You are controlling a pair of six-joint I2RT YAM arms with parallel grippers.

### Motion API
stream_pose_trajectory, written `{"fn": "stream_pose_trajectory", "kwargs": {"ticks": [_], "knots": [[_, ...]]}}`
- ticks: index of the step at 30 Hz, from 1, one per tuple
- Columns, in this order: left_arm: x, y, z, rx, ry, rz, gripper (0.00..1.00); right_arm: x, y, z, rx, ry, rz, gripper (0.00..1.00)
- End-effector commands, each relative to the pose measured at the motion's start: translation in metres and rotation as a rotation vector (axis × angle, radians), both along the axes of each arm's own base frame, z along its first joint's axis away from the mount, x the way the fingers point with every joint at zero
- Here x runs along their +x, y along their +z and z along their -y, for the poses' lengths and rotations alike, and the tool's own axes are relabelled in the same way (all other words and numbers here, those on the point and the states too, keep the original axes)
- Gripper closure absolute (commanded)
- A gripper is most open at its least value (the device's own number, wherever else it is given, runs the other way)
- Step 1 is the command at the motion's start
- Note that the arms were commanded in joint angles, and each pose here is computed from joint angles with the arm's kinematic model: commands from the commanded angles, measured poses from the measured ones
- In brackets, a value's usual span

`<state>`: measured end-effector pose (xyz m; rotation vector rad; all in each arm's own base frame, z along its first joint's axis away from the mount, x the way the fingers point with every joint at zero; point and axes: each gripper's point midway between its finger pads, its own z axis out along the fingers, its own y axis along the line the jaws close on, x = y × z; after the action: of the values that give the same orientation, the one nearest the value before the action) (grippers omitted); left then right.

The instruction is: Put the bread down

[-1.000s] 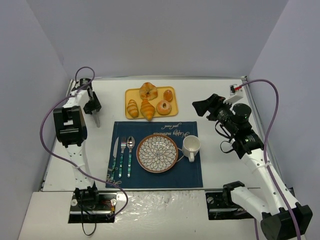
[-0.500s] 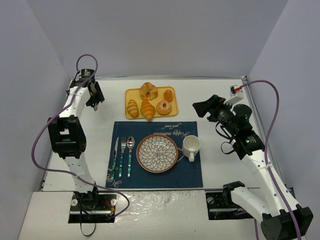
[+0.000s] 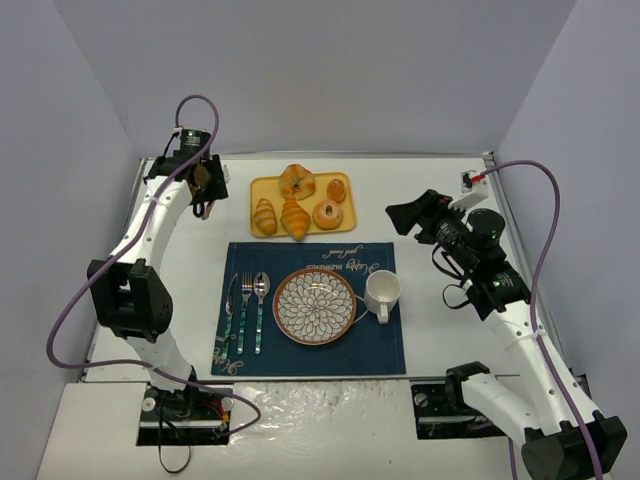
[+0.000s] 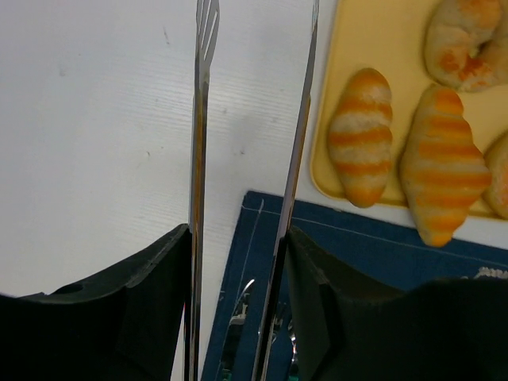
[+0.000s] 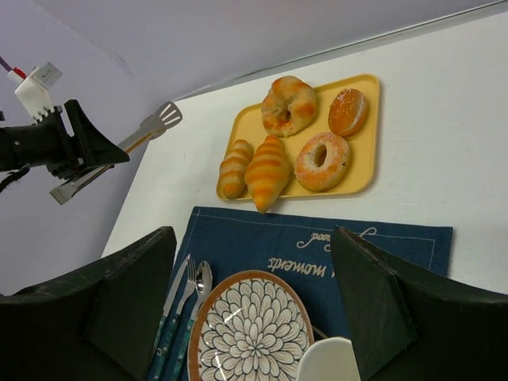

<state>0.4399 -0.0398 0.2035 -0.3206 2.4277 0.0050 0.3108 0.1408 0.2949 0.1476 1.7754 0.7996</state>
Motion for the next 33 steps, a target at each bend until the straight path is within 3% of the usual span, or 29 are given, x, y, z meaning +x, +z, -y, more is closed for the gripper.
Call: {"fn": "stream_pose_trajectory", "kwargs": {"ticks": [1, 18, 33], "knots": [[-0.025, 0.029, 0.019, 0.020, -0.085, 0.030, 0.53, -0.005, 0.013, -0.001, 0.006, 0.012, 0.051, 0.00], [-0.059, 0.008, 0.088, 0.008, -0.226, -0.002, 0.52, -0.009, 0.012, 0.000, 0.009, 0.007, 0.050, 0.00], [-0.060, -0.025, 0.101, 0.094, -0.228, -0.056, 0.51, -0.012, 0.009, 0.003, -0.011, 0.002, 0.044, 0.00]]}}
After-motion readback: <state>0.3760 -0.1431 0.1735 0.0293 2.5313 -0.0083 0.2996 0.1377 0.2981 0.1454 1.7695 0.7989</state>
